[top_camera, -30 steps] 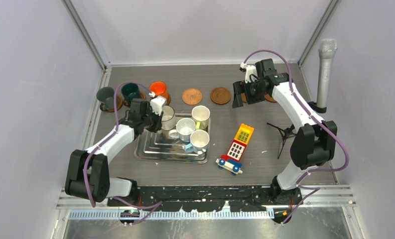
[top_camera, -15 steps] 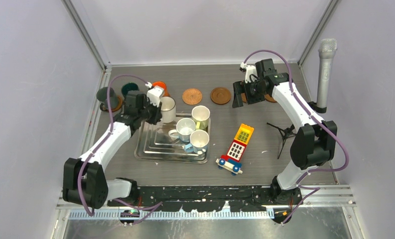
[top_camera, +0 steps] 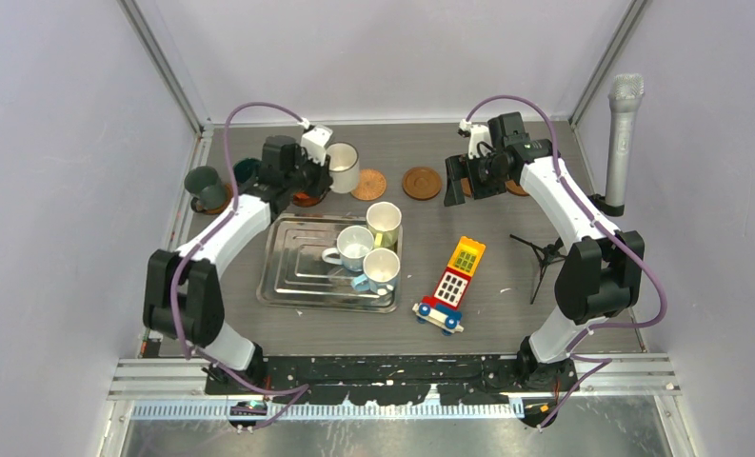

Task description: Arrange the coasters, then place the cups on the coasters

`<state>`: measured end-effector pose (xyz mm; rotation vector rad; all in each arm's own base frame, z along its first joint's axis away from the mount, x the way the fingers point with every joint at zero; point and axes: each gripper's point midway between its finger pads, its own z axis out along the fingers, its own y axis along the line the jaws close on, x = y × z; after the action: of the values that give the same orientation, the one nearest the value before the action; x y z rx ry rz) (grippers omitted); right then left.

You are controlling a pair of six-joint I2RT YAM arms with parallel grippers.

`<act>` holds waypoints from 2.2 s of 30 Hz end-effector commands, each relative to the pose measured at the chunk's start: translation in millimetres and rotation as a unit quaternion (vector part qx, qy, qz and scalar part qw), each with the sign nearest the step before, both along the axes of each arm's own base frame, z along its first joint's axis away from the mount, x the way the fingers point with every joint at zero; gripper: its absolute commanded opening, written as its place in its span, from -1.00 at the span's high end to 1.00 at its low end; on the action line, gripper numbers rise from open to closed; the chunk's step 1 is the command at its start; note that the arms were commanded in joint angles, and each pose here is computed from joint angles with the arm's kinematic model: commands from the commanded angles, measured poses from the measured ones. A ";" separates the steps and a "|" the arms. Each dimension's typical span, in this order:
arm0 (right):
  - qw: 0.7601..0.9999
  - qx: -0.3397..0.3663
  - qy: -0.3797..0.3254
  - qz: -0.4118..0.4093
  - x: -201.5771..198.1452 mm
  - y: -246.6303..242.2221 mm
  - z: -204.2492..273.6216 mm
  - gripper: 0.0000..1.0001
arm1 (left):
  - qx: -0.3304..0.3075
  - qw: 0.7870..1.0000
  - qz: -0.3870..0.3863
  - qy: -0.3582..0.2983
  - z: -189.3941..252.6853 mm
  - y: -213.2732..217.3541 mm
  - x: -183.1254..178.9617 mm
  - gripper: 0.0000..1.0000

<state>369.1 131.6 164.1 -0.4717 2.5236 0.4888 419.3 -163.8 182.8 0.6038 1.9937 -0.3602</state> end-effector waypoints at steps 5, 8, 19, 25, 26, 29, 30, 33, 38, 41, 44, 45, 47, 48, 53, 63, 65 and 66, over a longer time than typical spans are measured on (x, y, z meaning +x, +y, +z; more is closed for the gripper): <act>0.999 0.005 -0.041 0.001 4.7 -0.6 27.2 -0.78 | -0.045 0.988 -0.041 -0.142 67.1 -46.6 60.2 1.00; 0.999 0.006 -0.039 0.002 4.6 -0.3 26.4 -0.78 | -0.043 0.988 -0.049 -0.141 59.1 -55.8 71.2 1.00; 0.999 0.004 -0.035 -0.002 10.9 0.0 22.9 -0.78 | -0.043 0.990 -0.069 -0.116 19.4 -76.9 93.1 1.00; 0.999 -0.001 -0.034 -0.003 15.6 -0.8 20.2 -0.78 | -0.034 0.992 -0.067 -0.105 -1.2 -76.8 95.0 1.00; 0.999 0.000 -0.033 -0.002 15.7 -0.1 19.3 -0.78 | -0.033 0.992 -0.067 -0.103 -5.0 -76.7 95.5 1.00; 1.000 0.003 -0.028 -0.002 16.5 1.5 16.9 -0.78 | -0.030 0.993 -0.064 -0.098 -14.7 -76.5 98.0 1.00; 1.000 0.004 -0.026 -0.002 16.8 1.6 16.1 -0.78 | -0.030 0.993 -0.064 -0.096 -16.9 -76.8 98.6 1.00; 1.000 0.004 -0.023 -0.002 17.6 2.3 14.3 -0.78 | -0.029 0.993 -0.063 -0.094 -20.5 -76.7 99.1 1.00; 1.000 0.004 -0.024 -0.001 19.2 2.5 14.5 -0.78 | -0.018 0.993 -0.071 -0.093 -27.3 -75.5 94.8 1.00; 1.000 0.003 -0.026 -0.002 20.0 2.4 15.3 -0.78 | -0.013 0.994 -0.075 -0.082 -32.6 -74.5 91.1 0.85; 1.000 0.001 -0.028 -0.002 20.2 1.0 16.3 -0.78 | -0.008 0.994 -0.078 -0.071 -34.7 -72.2 84.3 0.49; 1.000 0.001 -0.029 -0.002 19.8 1.1 16.5 -0.78 | -0.004 0.994 -0.079 -0.070 -34.8 -70.7 81.5 0.39; 1.000 0.000 -0.029 -0.001 18.2 1.1 16.5 -0.78 | 0.006 0.994 -0.080 -0.068 -36.2 -66.6 75.5 0.25; 1.000 0.000 -0.028 -0.001 17.7 0.7 16.2 -0.78 | 0.010 0.995 -0.078 -0.068 -35.7 -64.0 72.4 0.18; 1.000 0.004 -0.030 0.001 16.0 1.8 18.1 -0.78 | 0.020 0.996 -0.069 -0.058 -26.3 -51.6 56.7 -0.08; 0.999 0.013 -0.029 0.009 10.3 4.3 20.0 -0.78 | 0.027 0.999 -0.019 -0.012 34.4 18.3 19.7 -0.67; 0.999 0.016 -0.028 0.010 9.6 5.3 20.2 -0.78 | 0.030 0.999 -0.019 0.002 41.9 28.3 9.2 -0.80; 0.999 0.017 -0.028 0.010 9.5 5.5 20.7 -0.78 | 0.029 0.999 -0.020 0.010 45.4 32.4 3.3 -0.87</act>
<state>378.4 133.9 161.8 -0.4779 2.5275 0.4927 448.4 -148.6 204.1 0.6635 1.9679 -0.3200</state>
